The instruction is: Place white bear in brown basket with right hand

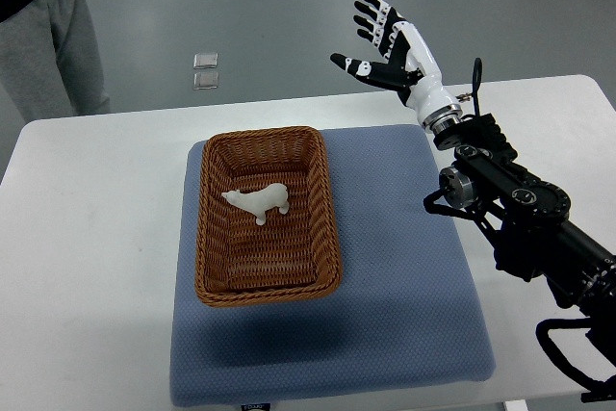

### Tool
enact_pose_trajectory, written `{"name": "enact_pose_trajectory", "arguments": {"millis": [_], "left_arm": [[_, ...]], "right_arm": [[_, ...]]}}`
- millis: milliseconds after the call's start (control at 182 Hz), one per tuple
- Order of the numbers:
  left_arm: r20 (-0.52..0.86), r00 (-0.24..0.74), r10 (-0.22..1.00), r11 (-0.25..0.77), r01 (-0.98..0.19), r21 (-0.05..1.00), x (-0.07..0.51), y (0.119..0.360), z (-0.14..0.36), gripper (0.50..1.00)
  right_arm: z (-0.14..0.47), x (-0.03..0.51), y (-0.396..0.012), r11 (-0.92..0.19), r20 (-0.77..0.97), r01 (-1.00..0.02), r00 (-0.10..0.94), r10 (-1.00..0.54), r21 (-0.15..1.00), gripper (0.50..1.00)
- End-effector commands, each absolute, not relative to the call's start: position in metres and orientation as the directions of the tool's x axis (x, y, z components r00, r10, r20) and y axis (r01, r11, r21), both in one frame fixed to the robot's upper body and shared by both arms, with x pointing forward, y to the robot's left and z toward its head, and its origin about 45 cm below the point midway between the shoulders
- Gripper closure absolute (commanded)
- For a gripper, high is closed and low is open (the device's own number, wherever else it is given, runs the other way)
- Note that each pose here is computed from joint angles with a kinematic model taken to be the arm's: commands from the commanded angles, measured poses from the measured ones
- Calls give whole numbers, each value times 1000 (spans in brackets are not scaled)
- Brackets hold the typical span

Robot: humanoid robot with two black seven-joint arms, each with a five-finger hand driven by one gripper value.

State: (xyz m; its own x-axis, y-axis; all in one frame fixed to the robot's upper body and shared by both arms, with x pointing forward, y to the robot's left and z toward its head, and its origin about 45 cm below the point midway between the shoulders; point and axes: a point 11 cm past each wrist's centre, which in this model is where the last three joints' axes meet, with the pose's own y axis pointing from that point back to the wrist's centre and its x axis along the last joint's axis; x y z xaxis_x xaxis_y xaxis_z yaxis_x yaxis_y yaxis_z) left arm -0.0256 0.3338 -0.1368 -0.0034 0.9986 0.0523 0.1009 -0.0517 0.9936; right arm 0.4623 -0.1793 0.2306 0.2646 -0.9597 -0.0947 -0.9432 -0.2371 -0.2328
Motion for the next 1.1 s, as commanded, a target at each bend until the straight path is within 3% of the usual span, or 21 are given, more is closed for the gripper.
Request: {"name": "enact_pose_trajectory", "arguments": {"millis": [0, 341, 561, 1095], "left_arm": [[52, -3, 999, -52, 101, 994, -26, 334, -137, 500], [52, -3, 999, -52, 101, 994, -26, 334, -137, 500], [52, -3, 999, -52, 101, 994, -26, 334, -137, 500], [52, -3, 999, -52, 101, 994, -26, 334, -137, 500]], "right_arm": [[226, 464, -192, -139, -193, -968, 180, -965, -209, 587], [187, 463, -226, 19, -220, -998, -4, -976, -67, 587], [160, 459, -227, -5, -355, -995, -30, -935, 97, 587], [138, 447, -238, 48, -356, -988, -98, -929, 149, 579]]}}
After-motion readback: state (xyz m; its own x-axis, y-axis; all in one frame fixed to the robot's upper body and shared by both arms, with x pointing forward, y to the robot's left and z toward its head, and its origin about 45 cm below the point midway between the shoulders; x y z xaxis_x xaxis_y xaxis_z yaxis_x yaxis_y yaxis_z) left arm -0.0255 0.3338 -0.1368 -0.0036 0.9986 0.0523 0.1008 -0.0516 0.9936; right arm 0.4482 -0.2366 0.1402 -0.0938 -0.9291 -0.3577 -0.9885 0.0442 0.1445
